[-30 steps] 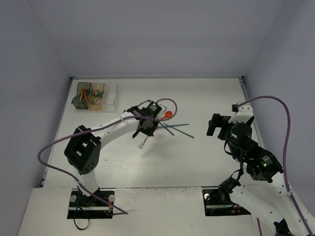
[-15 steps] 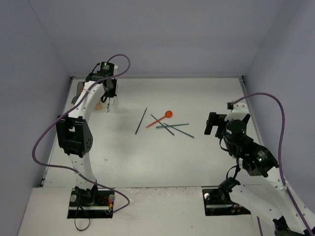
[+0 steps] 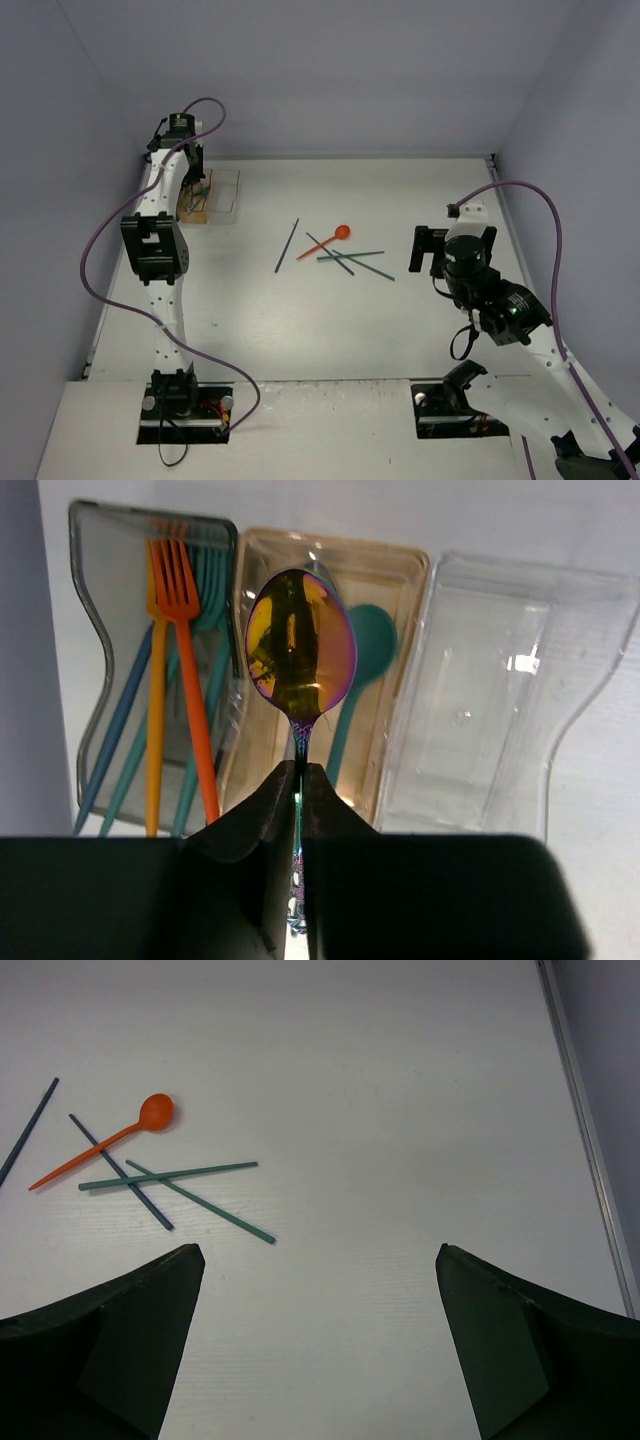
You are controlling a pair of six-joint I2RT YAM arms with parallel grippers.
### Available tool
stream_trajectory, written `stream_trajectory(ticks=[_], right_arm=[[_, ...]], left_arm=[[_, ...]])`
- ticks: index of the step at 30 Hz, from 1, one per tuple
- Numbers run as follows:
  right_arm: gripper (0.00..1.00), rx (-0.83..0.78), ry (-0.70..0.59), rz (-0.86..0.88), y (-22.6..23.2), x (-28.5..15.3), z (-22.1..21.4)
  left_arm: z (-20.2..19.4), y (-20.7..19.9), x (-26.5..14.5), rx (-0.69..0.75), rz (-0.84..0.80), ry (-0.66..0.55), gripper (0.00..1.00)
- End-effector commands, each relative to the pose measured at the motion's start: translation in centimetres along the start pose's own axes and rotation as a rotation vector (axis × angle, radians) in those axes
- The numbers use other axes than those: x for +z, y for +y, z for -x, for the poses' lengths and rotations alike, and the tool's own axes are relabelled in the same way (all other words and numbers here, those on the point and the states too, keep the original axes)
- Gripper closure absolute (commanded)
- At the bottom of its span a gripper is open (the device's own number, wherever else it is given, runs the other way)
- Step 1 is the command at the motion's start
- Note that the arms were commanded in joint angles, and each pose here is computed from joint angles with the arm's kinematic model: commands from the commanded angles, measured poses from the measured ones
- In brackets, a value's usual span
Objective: Sort the eating utensils into containers
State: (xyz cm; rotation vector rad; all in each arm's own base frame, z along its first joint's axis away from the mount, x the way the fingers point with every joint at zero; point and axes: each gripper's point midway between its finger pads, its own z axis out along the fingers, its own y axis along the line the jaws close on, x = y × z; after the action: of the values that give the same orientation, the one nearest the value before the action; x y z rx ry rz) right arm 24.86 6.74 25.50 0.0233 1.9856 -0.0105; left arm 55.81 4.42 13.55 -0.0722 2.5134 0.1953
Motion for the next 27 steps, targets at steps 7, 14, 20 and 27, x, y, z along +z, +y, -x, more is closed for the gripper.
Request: stream_trajectory(ticks=[7, 14, 20, 27], right_arm=[[0.00, 0.000, -0.042, -0.045, -0.1, 0.8, 1.9], [0.00, 0.008, -0.053, -0.050, -0.3, 0.6, 2.1], [0.00, 0.021, -0.077, -0.051, -0.8, 0.0, 2.4], [0.00, 0.036, -0.097, -0.028, -0.8, -0.7, 2.7]], left_arm=[[3.3, 0.9, -1.7, 0.012, 0.000, -0.100, 0.75], [3.7, -1.5, -5.6, 0.010, -0.107, -0.139, 0.70], [0.7, -12.7, -11.5, 0.239, -0.332, -0.144, 0.69], [-8.3, -25.5, -14.4, 0.528, -0.508, -0.061, 0.68]])
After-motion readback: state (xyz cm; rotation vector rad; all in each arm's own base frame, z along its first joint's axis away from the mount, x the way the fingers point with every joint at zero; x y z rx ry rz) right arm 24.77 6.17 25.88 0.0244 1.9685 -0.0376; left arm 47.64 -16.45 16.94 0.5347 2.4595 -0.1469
